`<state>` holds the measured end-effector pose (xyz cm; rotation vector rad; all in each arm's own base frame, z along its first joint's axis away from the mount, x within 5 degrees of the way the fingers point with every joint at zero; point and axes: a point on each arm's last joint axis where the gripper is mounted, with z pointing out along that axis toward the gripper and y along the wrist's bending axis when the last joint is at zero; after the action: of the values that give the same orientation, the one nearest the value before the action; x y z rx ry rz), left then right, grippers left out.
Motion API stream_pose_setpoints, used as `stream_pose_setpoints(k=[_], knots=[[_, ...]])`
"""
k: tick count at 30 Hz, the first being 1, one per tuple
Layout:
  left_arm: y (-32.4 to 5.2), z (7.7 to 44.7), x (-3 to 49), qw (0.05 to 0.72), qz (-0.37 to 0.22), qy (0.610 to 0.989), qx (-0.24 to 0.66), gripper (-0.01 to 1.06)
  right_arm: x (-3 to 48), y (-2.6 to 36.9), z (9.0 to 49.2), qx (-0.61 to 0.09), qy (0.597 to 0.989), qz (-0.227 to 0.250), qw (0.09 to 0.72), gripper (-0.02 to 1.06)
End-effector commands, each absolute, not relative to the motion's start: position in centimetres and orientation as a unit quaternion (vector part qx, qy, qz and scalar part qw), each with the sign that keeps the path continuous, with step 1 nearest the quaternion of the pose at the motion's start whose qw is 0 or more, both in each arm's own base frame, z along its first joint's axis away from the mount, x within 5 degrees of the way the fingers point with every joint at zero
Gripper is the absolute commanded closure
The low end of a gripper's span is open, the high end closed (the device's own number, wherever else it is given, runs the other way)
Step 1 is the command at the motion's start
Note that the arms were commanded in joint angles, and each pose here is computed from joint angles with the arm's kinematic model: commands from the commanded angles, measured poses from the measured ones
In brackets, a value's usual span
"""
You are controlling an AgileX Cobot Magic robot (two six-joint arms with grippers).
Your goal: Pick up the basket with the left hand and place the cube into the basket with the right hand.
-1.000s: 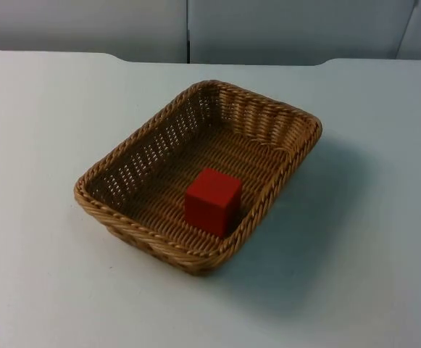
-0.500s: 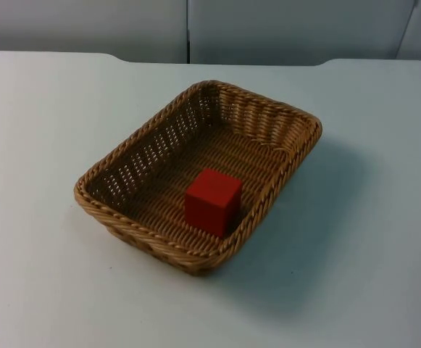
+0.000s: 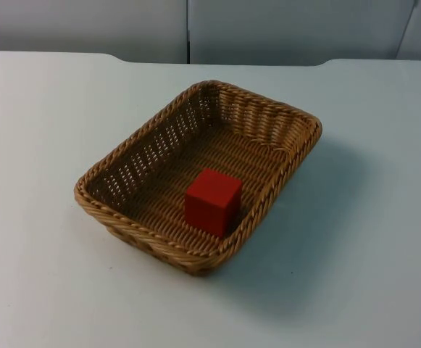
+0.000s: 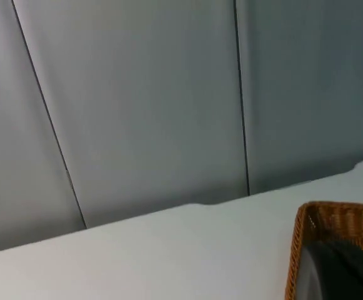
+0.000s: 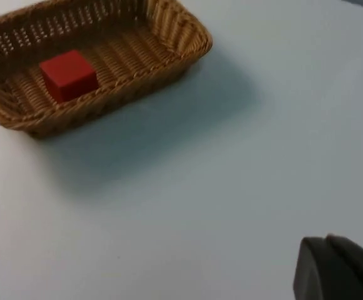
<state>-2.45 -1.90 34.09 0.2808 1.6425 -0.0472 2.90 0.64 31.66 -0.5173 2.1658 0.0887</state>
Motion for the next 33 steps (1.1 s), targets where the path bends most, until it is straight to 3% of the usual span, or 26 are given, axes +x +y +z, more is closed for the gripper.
stream_pose_setpoints(k=[1, 13, 18, 22, 26, 33], knots=[[-2.1, 33.8, -2.6, 0.662, -0.033, 0.738, 0.129, 1.05, 2.8, 0.7, 31.5, -0.219, 0.872, 0.034, 0.437, 1.04], [-2.0, 33.5, -2.6, 0.653, -0.033, 0.745, 0.135, 1.05, 2.4, 0.6, 31.7, -0.191, 0.87, 0.037, 0.453, 1.04], [-2.0, 33.5, -2.6, 0.652, -0.031, 0.745, 0.136, 1.05, 1.1, 0.0, 32.1, -0.12, 0.855, 0.007, 0.504, 1.04], [-1.9, 33.5, -2.6, 0.652, -0.039, 0.744, 0.145, 1.05, -1.3, -0.2, 32.5, -0.055, 0.812, -0.031, 0.58, 1.04], [-1.8, 33.5, -2.7, 0.651, -0.04, 0.743, 0.149, 1.05, -2.6, -0.1, 32.5, -0.029, 0.792, -0.051, 0.607, 1.04], [-1.6, 33.3, -2.7, 0.646, -0.031, 0.747, 0.155, 1.05, -2.6, 0.0, 32.4, -0.016, 0.794, -0.06, 0.605, 1.04]])
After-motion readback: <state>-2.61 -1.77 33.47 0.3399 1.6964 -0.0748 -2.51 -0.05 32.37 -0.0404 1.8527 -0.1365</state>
